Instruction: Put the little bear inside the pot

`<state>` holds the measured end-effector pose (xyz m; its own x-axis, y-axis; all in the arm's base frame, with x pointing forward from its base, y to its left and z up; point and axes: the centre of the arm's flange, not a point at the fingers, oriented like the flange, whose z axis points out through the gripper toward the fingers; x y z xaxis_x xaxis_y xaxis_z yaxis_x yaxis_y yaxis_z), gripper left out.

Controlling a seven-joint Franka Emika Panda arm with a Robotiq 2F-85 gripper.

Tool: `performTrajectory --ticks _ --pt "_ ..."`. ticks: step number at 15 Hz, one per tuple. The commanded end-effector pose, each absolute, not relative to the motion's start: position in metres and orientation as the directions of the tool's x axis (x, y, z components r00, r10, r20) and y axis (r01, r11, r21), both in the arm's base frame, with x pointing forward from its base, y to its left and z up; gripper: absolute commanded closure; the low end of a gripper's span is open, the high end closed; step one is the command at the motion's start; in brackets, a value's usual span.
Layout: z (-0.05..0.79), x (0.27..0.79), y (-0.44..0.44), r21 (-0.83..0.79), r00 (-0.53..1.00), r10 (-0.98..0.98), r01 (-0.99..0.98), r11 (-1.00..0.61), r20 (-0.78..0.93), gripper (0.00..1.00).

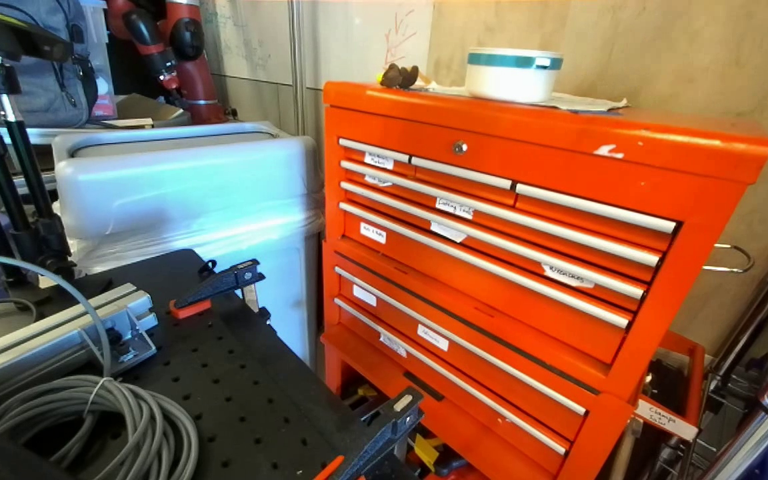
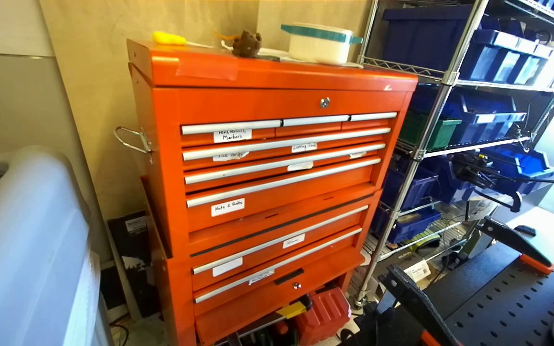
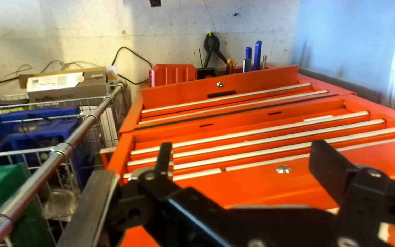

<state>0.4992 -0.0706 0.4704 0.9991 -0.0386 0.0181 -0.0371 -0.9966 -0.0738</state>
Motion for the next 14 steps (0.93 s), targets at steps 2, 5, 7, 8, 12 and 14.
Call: performTrajectory --ticks 2,5,7,8,12,14 --pt "0.442 0.563 0.046 -0.022 0.998 0.036 0.037 -0.999 0.054 0.0" --pt "0.43 0.585 0.111 -0.023 0.996 0.068 0.069 -0.997 0.054 0.0" --pt "0.426 0.598 0.143 -0.002 0.996 0.066 0.066 -0.998 0.068 0.0" --pt "0.423 0.606 0.156 0.016 0.995 0.054 0.053 -0.998 0.081 0.0" --pt "0.407 0.631 0.185 0.062 0.994 0.006 -0.001 -0.998 0.11 0.0" --pt "0.399 0.639 0.197 0.038 0.993 -0.029 -0.033 -0.999 0.117 0.0"
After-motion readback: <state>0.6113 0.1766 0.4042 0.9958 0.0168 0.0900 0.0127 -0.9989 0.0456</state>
